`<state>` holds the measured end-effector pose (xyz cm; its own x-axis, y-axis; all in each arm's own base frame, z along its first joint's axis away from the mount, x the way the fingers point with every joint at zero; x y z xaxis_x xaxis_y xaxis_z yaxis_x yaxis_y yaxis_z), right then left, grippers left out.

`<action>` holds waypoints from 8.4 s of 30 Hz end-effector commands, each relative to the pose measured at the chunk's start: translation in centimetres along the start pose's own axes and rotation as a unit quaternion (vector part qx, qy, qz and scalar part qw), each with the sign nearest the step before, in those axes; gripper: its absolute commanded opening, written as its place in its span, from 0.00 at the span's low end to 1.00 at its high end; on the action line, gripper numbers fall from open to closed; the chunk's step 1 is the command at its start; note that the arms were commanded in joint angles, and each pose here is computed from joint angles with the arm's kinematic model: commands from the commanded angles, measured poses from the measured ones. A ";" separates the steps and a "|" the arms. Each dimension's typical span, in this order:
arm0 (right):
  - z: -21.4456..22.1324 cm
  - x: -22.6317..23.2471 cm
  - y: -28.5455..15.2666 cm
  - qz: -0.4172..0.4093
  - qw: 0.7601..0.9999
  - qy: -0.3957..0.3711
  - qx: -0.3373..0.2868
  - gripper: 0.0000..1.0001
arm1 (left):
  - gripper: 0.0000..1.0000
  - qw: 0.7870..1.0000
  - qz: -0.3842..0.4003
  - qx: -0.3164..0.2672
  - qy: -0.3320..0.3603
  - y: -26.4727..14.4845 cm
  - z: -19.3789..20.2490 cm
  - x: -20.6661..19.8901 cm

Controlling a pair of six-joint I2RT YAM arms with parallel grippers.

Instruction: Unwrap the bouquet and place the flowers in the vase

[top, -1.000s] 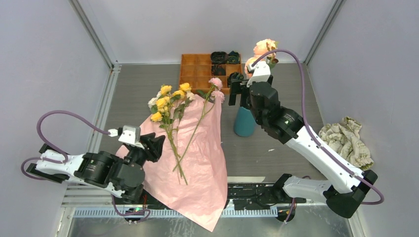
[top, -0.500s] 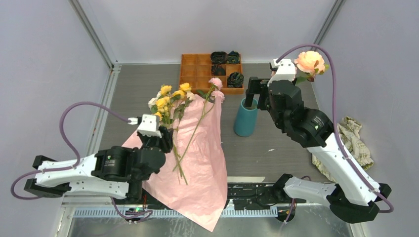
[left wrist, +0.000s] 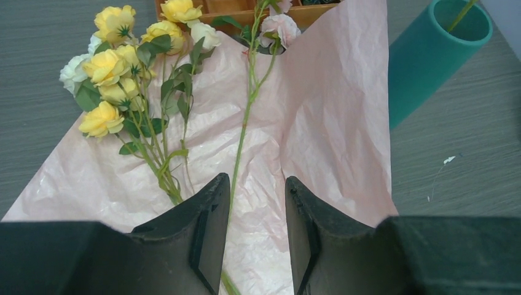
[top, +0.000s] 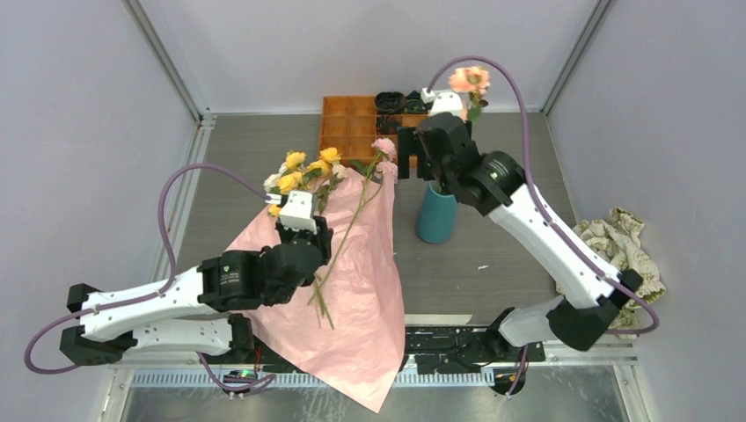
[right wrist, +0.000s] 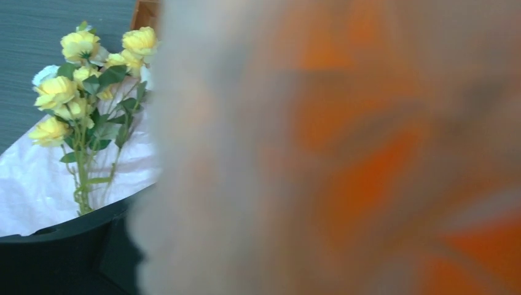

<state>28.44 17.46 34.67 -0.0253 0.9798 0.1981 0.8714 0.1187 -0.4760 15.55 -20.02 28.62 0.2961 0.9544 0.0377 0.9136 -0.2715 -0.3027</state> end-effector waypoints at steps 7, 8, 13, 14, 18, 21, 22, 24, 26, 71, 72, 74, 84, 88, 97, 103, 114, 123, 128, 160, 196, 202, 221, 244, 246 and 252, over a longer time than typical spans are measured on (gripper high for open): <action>0.3 1.4 -0.2 -0.011 0.992 0.009 0.126 0.92 | 0.38 0.999 0.043 0.008 -0.027 2.8 -0.6 -2.1; 0.4 1.0 -0.2 -0.003 0.991 0.006 0.132 0.91 | 0.38 0.999 0.044 0.009 -0.027 3.0 -0.6 -2.1; 1.7 -0.4 -0.7 0.024 0.985 -0.020 0.168 0.88 | 0.38 0.998 0.050 0.014 -0.028 3.6 -0.5 -2.4; 2.0 -0.7 -0.7 0.030 0.984 -0.026 0.175 0.88 | 0.38 0.998 0.050 0.016 -0.027 3.7 -0.5 -2.4; 2.9 -1.5 -0.8 0.044 0.978 -0.044 0.200 0.85 | 0.38 0.998 0.051 0.019 -0.028 3.9 -0.3 -2.4; 3.7 -1.6 -0.7 0.045 0.972 -0.058 0.224 0.82 | 0.37 0.998 0.053 0.020 -0.030 4.0 -0.2 -2.5; 3.9 -1.7 -0.8 0.044 0.970 -0.061 0.231 0.82 | 0.37 0.998 0.053 0.020 -0.030 4.0 -0.2 -2.5; 4.5 -1.6 -0.9 0.036 0.965 -0.071 0.250 0.81 | 0.37 0.998 0.053 0.021 -0.030 4.1 -0.2 -2.5; 5.2 -1.7 -1.1 0.029 0.960 -0.080 0.265 0.81 | 0.37 0.998 0.053 0.023 -0.030 4.2 -0.1 -2.4; -2.1 -6.5 -13.9 -0.114 0.981 0.123 -0.098 0.99 | 0.56 0.959 0.031 0.260 0.106 25.3 4.2 -2.7; -2.0 -6.6 -13.7 -0.109 0.982 0.121 -0.096 0.99 | 0.55 0.960 0.033 0.260 0.102 25.7 4.8 -2.9; -1.8 -6.8 -13.3 -0.099 0.984 0.118 -0.092 0.99 | 0.55 0.960 0.035 0.260 0.096 26.3 5.7 -3.2; -1.0 -7.0 -12.7 -0.089 0.986 0.116 -0.081 0.99 | 0.55 0.948 0.027 0.300 0.106 29.7 9.4 -3.0; -0.8 -7.2 -12.9 -0.087 0.986 0.118 -0.082 0.99 | 0.55 0.942 0.025 0.319 0.102 30.8 11.1 -2.5; -0.4 -7.6 -12.8 -0.079 0.986 0.121 -0.084 1.00 | 0.36 0.933 0.031 0.344 0.100 31.4 13.1 -2.1; -0.1 -7.7 -12.6 -0.079 0.985 0.125 -0.083 0.99 | 0.03 0.938 0.034 0.333 0.093 30.6 11.7 -2.0; 0.1 -8.2 -13.3 -0.081 0.983 0.137 -0.090 0.99 | 0.00 0.968 -0.001 0.250 0.034 24.9 3.4 0.2; 0.1 -8.7 -14.0 -0.083 0.981 0.146 -0.101 0.99 | 0.00 0.995 -0.013 0.090 -0.044 15.1 -8.4 3.7; 0.1 -8.9 -14.6 -0.091 0.978 0.152 -0.107 0.99 | 0.00 0.989 0.089 -0.041 -0.108 8.6 -15.2 3.0; -0.1 -13.0 -20.1 -0.111 0.961 0.159 -0.197 0.99 | 0.00 0.749 0.453 -0.473 -0.097 0.8 -38.3 -12.8; 0.5 -11.8 -16.6 -0.103 0.963 0.141 -0.204 0.99 | 0.05 0.835 0.410 -0.355 -0.093 17.4 -23.8 -15.7; 0.7 -11.7 -16.5 -0.107 0.962 0.147 -0.202 0.99 | 0.37 0.854 0.398 -0.318 -0.103 18.3 -21.2 -15.8; 0.5 -10.2 -16.7 -0.150 0.957 0.164 -0.187 0.99 | 0.51 0.924 0.290 -0.246 -0.046 10.1 -16.2 -11.1; 0.9 14.0 -12.9 -0.349 0.937 0.012 -0.017 0.98 | 0.45 0.972 -0.065 -0.185 -0.127 -7.1 -10.6 13.3; 2.7 16.7 -12.0 -0.346 0.938 -0.008 0.017 0.98 | 0.45 0.970 -0.069 -0.188 -0.136 -7.5 -10.4 14.0; 9.4 22.4 -6.8 -0.304 0.943 -0.040 0.126 0.93 | 0.44 0.969 -0.080 -0.180 -0.148 -8.8 -9.8 15.7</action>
<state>16.01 38.08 36.53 -0.5853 0.6710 0.4552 0.5282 0.7414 -0.4139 15.39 -5.97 40.86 0.1561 0.9671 -0.2010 0.9875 -0.1482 0.0538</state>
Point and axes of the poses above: each gripper's point midway between its finger pads, its own y axis out along the fingers, its own x axis along the line the jaws close on, z = x × y, the point moved 3 cm from there along -y, back along the fingers, and after that the axes turned 11 degrees about y, right-handed, at the moved point
